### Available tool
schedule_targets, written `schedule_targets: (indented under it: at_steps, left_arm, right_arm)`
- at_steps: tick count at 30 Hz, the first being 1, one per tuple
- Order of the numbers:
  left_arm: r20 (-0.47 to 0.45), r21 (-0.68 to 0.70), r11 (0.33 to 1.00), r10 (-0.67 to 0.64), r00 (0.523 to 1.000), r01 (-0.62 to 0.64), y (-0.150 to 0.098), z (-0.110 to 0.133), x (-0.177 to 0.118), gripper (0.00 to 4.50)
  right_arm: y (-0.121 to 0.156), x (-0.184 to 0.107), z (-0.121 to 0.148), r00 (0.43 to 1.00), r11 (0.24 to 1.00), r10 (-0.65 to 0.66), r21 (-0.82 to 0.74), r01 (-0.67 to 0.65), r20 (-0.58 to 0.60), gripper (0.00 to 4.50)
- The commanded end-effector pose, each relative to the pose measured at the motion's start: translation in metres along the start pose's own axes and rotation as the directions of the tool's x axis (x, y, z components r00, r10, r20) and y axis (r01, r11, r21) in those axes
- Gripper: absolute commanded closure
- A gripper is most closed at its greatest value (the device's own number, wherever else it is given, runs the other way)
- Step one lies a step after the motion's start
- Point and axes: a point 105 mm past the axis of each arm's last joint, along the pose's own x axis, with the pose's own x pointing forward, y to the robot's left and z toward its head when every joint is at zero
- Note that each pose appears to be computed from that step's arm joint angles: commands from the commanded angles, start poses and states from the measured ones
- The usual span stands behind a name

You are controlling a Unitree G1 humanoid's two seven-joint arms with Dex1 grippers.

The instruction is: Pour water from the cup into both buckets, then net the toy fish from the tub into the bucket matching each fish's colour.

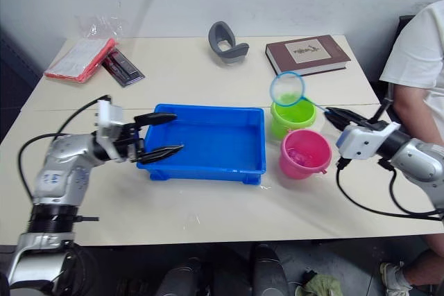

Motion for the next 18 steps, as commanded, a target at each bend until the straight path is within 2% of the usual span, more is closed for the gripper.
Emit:
schedule_targets:
  at_steps: [1,4,9,12,17,18]
  left_arm:
    - [-0.01,0.061,0.994,-0.086,0.996,0.087,-0.031,0.019,-0.005,0.09]
    - [-0.081,0.027,0.996,-0.087,0.993,0.09,-0.05,0.018,-0.021,0.09]
    - [-0.264,-0.083,0.996,-0.043,0.963,0.022,-0.07,-0.011,-0.068,0.09]
    - [-0.37,-0.119,0.991,-0.093,0.924,0.052,-0.091,-0.029,-0.092,0.09]
    - [-0.381,-0.157,0.986,-0.117,0.917,0.06,-0.106,-0.032,-0.097,0.09]
    - [-0.378,-0.154,0.986,-0.114,0.919,0.059,-0.106,-0.033,-0.095,0.09]
  right_arm:
    - [0.01,0.01,0.04,0.979,0.972,0.114,0.183,-0.144,0.168,4.5]
    - [0.04,0.022,0.065,0.935,0.904,0.215,0.304,-0.3,0.281,4.5]
    - [0.114,0.03,0.088,0.812,0.753,0.453,0.329,-0.57,0.369,4.5]
    - [0.138,0.041,0.083,0.784,0.76,0.496,0.25,-0.6,0.372,4.5]
    - [0.187,0.06,0.071,0.716,0.69,0.58,0.233,-0.685,0.388,4.5]
    - [0.193,0.069,0.065,0.726,0.692,0.573,0.252,-0.677,0.38,4.5]
